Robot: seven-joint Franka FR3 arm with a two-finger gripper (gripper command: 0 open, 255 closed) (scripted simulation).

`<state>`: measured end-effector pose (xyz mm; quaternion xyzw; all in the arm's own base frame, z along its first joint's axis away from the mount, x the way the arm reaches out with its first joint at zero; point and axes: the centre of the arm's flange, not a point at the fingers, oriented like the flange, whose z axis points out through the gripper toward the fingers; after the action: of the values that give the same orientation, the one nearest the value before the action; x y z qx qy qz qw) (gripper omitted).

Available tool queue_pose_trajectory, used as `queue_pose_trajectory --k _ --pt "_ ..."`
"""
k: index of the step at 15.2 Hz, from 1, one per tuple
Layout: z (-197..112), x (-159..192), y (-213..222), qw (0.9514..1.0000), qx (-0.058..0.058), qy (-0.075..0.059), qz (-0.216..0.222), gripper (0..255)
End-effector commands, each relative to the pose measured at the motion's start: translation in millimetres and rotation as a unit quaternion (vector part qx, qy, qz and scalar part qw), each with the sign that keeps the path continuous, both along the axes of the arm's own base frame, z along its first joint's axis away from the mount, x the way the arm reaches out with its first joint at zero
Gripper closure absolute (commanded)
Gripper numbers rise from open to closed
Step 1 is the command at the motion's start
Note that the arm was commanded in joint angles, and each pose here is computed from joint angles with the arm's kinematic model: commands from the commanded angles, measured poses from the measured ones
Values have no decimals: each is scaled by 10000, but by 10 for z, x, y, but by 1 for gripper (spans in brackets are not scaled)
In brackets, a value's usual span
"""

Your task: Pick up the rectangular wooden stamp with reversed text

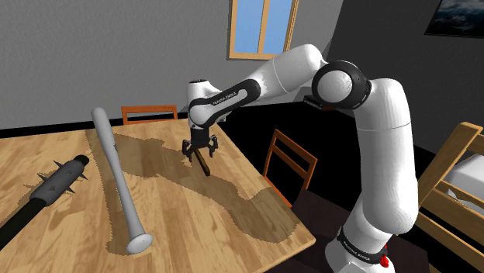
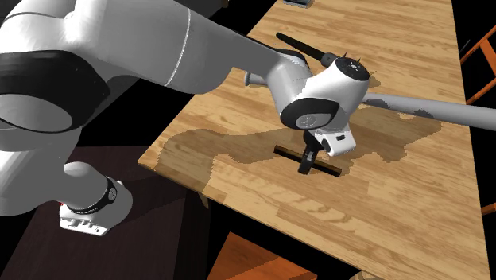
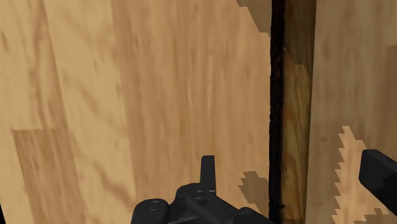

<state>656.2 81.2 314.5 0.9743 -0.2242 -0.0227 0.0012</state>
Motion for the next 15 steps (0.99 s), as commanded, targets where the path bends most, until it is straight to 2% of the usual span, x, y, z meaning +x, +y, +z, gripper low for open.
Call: queue_pose_trajectory --k 1,2,3,12,15 --pt "-91 11 -4 10000 0 -3 0 0" --pt "-91 12 -4 10000 0 -3 0 0" --pt "-89 5 -12 10000 0 -2 0 255" --pt "-91 12 -4 10000 0 -3 0 255" --pt "67 11 -4 10000 0 -3 0 255"
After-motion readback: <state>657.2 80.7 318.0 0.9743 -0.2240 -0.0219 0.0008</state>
